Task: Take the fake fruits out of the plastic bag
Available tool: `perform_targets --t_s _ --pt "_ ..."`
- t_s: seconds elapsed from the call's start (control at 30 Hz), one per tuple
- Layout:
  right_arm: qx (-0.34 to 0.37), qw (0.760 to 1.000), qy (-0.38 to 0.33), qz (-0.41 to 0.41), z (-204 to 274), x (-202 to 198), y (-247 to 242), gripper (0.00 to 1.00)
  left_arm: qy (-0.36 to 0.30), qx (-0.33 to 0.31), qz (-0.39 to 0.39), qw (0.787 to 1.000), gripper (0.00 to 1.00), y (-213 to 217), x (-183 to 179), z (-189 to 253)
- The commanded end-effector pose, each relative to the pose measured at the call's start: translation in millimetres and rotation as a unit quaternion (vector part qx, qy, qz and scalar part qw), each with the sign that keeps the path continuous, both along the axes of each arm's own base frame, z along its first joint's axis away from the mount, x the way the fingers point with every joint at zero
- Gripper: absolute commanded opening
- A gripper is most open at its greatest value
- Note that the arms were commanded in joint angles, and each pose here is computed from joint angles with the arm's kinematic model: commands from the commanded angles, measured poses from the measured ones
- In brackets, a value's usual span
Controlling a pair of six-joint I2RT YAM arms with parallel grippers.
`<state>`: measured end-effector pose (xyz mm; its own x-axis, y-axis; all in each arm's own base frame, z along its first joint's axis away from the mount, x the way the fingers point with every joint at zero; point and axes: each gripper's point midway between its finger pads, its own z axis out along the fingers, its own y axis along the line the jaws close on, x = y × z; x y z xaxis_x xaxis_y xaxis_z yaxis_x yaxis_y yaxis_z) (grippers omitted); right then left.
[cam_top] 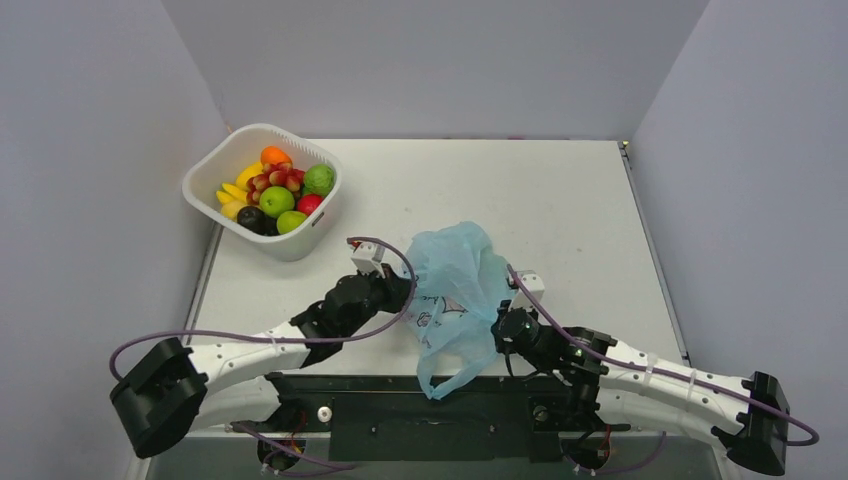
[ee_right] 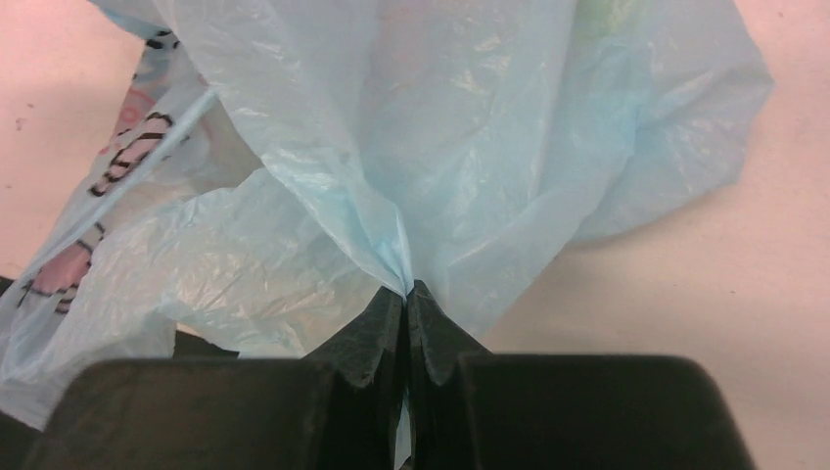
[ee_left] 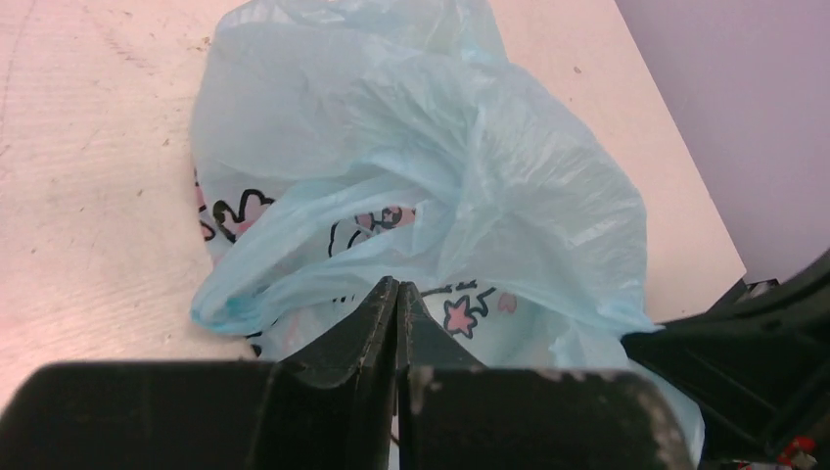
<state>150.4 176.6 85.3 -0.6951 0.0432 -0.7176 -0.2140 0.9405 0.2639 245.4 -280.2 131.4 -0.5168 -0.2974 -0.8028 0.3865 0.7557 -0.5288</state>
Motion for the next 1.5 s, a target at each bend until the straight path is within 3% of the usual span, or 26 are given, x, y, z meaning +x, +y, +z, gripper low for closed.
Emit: perform_targets --t_s 0.0,0.03,0.07,0.17,0.23,0.33,0.4,0.53,0.73,0.87,1.07,1.1,1.17,1.2,1.37,1.47 --pt "-0.050 0.998 -0.002 -0.043 9 7 -16 0.00 0.021 -0.014 -0.015 1.000 0.00 18 -23 4" --pt "-0.055 0.997 -0.011 -0.047 16 11 -15 0.03 0.020 -0.037 -0.019 0.999 0.02 18 -27 14" --pt "-0.072 0.996 -0.011 -0.046 16 11 -17 0.13 0.029 -0.043 -0.034 0.998 0.06 17 -35 14" --pt "-0.095 0.994 -0.028 -0.053 30 19 -20 0.38 0.036 -0.065 -0.056 0.996 0.39 18 -48 26" --pt "-0.094 0.994 -0.028 -0.048 34 18 -18 0.49 0.039 -0.052 -0.070 0.995 0.54 20 -54 27" --pt "-0.064 0.997 -0.026 -0.038 42 14 -12 0.56 0.038 -0.024 -0.072 0.996 0.71 23 -51 30" --pt "-0.047 0.998 -0.023 -0.031 46 10 -9 0.59 0.037 -0.011 -0.064 0.997 0.75 27 -37 35" --pt "-0.016 0.999 -0.012 -0.032 49 3 -9 0.61 0.006 0.021 -0.131 0.991 0.77 4 -21 41" --pt "0.015 0.999 0.029 -0.021 38 -17 -9 0.65 0.038 0.100 -0.214 0.971 0.71 -39 4 11" --pt "0.018 0.998 0.052 -0.012 23 -29 -12 0.65 0.063 0.135 -0.212 0.966 0.65 -47 23 -10" --pt "0.023 0.998 0.049 -0.022 9 -25 -8 0.65 0.104 0.110 -0.261 0.953 0.37 -61 8 0" --pt "0.024 0.999 0.038 -0.027 9 -20 -6 0.64 0.106 0.106 -0.257 0.955 0.25 -58 9 2" --pt "0.011 0.999 0.020 -0.033 11 -10 -3 0.52 0.110 0.096 -0.244 0.959 0.05 -46 10 14" --pt "-0.001 0.999 0.013 -0.032 10 -5 0 0.39 0.106 0.093 -0.236 0.961 0.01 -38 9 25" --pt "-0.082 0.996 -0.046 -0.003 33 20 7 0.01 0.056 0.064 -0.181 0.980 0.00 15 13 96" --pt "-0.116 0.990 -0.076 0.033 58 27 16 0.00 0.039 0.046 -0.181 0.982 0.00 38 3 139"
